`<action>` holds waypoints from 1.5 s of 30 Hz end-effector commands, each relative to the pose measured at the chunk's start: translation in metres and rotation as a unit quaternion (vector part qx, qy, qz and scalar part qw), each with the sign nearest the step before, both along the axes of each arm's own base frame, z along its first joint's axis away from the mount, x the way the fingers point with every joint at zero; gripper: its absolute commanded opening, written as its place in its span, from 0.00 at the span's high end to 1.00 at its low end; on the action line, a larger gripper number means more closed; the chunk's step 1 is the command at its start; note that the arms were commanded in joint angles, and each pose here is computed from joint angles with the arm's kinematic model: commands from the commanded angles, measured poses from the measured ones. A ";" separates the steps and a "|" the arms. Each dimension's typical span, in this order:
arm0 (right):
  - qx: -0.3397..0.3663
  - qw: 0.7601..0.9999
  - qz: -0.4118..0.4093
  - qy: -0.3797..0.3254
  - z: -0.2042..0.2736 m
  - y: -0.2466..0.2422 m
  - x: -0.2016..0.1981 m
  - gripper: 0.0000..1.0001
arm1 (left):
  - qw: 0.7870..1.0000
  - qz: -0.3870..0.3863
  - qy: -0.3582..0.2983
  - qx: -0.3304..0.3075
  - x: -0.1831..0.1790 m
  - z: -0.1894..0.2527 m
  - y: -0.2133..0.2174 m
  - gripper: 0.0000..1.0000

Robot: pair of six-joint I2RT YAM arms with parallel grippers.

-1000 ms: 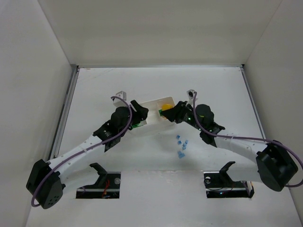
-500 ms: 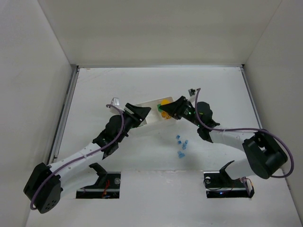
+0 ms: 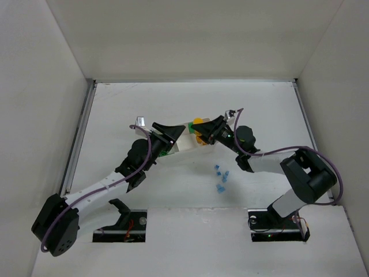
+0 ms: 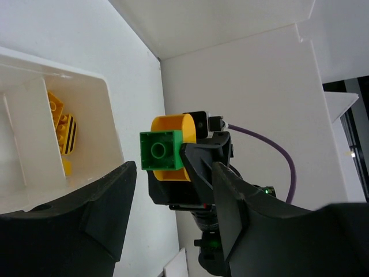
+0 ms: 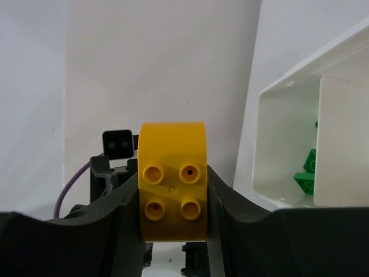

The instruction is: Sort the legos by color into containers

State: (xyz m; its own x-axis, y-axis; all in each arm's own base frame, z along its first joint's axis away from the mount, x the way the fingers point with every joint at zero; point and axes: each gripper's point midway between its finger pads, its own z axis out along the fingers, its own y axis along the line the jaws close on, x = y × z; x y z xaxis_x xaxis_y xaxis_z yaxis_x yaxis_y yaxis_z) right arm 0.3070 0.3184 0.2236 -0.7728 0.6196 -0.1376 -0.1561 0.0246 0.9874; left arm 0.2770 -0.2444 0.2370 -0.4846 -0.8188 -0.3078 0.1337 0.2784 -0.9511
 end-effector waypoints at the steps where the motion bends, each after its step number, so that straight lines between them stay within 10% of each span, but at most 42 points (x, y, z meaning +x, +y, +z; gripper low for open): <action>1: 0.058 0.997 0.010 -0.045 0.040 0.004 -0.004 0.72 | 0.999 0.000 -0.018 -0.027 0.004 0.014 0.000 0.49; 32: 0.114 0.993 0.027 -0.021 0.039 0.013 -0.008 0.72 | 0.998 -0.021 -0.032 -0.040 0.006 0.016 -0.023 0.59; 45: 0.118 0.992 0.032 -0.014 0.036 0.017 -0.010 0.72 | 0.997 -0.027 -0.045 -0.052 0.005 0.022 -0.027 0.80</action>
State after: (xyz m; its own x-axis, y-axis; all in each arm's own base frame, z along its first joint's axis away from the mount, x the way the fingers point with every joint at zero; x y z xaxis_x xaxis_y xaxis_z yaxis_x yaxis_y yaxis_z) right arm 0.3061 0.3302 0.2307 -0.7929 0.6093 0.0119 -0.0957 -0.1439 0.9850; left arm 0.2875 -0.2653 0.2249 -0.5014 -0.8176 -0.2831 0.1391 0.2468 -0.9590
